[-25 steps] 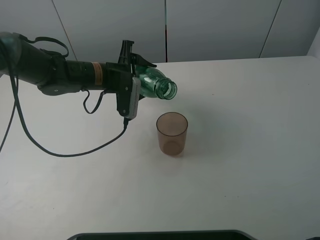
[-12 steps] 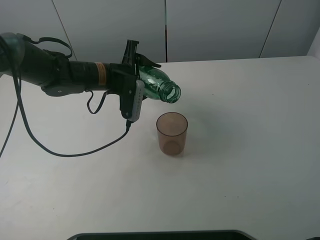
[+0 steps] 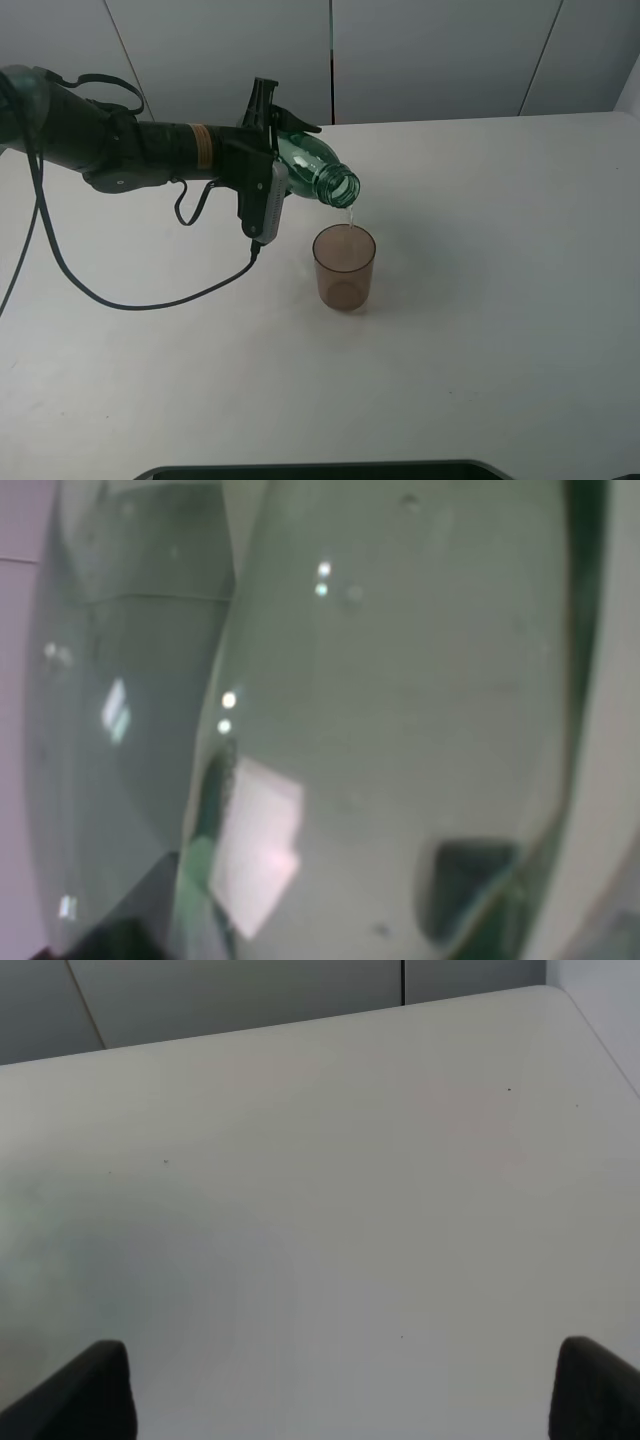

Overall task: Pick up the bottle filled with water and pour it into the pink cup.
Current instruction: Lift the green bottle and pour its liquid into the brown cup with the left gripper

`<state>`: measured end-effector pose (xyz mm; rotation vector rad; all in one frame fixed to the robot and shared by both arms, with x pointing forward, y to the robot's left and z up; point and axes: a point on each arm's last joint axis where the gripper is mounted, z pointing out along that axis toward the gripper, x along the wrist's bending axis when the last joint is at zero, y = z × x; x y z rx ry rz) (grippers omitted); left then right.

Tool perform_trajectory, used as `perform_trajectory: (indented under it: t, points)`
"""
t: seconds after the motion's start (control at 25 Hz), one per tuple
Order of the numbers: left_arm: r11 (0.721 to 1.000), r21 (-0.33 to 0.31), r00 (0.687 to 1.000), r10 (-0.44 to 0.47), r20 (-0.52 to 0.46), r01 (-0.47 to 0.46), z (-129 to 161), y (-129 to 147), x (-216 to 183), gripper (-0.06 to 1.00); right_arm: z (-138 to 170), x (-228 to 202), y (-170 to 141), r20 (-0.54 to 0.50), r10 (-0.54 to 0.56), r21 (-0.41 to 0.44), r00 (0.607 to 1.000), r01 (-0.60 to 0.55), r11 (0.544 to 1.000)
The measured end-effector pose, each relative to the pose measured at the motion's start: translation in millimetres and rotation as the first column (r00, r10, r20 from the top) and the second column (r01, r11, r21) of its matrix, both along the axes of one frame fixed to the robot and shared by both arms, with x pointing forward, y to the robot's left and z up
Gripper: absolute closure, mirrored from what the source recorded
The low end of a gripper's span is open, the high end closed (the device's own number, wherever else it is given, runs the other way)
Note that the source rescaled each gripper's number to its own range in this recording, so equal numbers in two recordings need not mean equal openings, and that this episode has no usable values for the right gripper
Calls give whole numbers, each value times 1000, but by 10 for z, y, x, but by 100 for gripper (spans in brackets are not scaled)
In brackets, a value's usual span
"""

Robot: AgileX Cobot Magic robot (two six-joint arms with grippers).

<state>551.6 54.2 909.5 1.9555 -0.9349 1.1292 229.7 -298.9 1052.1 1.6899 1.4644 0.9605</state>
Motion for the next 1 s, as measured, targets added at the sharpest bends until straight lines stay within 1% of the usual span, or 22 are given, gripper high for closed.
perform_trajectory:
  t: [0.2, 0.44, 1.0]
  points:
    - [1000, 2, 1000, 25, -5, -25, -3, 10, 17, 92, 0, 0, 0, 0, 0, 0, 1000, 0, 1000]
    - [999, 8, 999, 33, 11, -33, -2, 16, 28, 92, 0, 0, 0, 0, 0, 0, 1000, 0, 1000]
    - [999, 33, 998, 13, 60, -15, -2, 18, 32, 92, 0, 0, 0, 0, 0, 0, 1000, 0, 1000]
